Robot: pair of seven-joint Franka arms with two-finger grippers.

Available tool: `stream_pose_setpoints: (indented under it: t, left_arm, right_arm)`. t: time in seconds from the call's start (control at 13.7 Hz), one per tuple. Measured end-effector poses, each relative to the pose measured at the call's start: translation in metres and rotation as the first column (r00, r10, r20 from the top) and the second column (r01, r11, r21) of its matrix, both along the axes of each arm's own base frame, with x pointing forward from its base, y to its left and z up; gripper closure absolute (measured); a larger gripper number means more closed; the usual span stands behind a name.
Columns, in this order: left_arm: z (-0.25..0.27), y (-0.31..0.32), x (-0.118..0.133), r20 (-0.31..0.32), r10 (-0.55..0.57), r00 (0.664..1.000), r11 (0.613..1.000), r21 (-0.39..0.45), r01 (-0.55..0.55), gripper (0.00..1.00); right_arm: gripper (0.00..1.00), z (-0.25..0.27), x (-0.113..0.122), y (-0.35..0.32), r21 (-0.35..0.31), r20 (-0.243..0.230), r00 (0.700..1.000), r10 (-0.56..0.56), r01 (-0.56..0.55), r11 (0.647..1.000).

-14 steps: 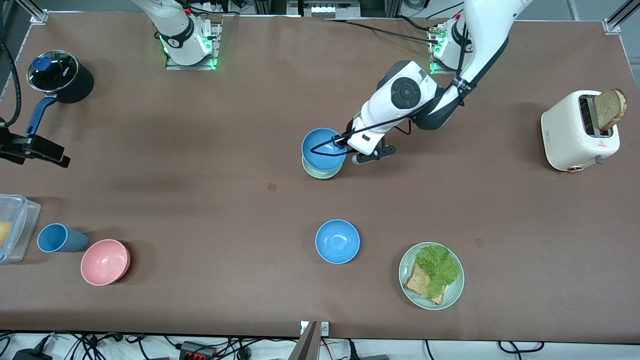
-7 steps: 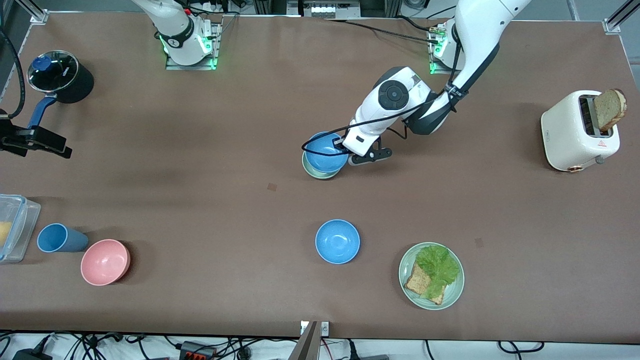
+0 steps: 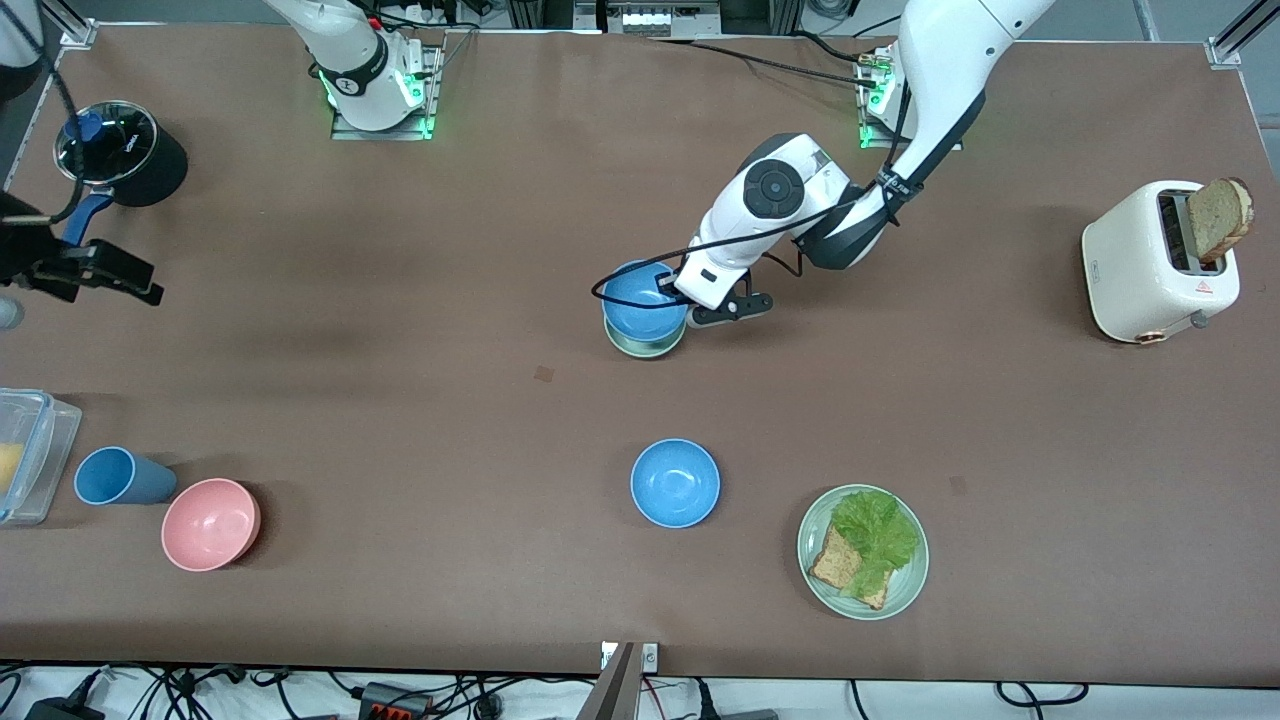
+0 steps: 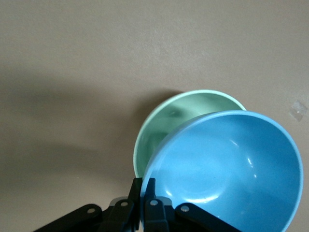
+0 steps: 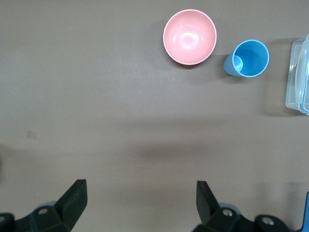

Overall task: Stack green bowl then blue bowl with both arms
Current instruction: 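Lower the blue bowl into the green bowl and open the left gripper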

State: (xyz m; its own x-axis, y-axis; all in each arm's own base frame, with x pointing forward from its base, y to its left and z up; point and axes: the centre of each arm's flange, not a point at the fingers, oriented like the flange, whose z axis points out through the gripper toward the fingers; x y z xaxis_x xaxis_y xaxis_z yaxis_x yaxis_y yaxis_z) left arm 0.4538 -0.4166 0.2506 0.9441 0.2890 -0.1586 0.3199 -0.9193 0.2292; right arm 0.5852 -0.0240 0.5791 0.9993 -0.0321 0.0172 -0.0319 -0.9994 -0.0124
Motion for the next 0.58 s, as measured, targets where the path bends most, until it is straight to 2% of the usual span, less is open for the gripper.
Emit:
stream_pose_setpoints:
  t: [0.15, 0.22, 0.51, 0.58]
  left_arm:
    - [-0.005, -0.002, -0.001, -0.01, -0.001, 1.0, 1.0, 0.0, 0.001, 0.9]
    - [-0.007, -0.002, 0.0, -0.014, 0.002, 1.0, 1.0, -0.001, -0.002, 0.84]
    - [0.003, 0.007, 0.022, -0.026, 0.024, 0.999, 0.999, 0.021, -0.024, 0.47]
    - [0.012, 0.013, 0.033, -0.035, 0.034, 0.999, 0.999, 0.037, -0.033, 0.45]
  right_arm:
    - [0.0, 0.003, -0.017, 0.004, 0.0, -0.001, 1.0, 0.005, -0.005, 1.0]
    - [0.0, 0.006, -0.021, 0.005, 0.0, 0.001, 1.0, 0.007, -0.007, 1.0]
    - [0.0, 0.007, -0.026, 0.001, 0.001, -0.012, 1.0, 0.006, -0.006, 1.0]
    - [0.0, 0.008, -0.026, 0.001, 0.001, -0.011, 1.0, 0.012, -0.012, 1.0]
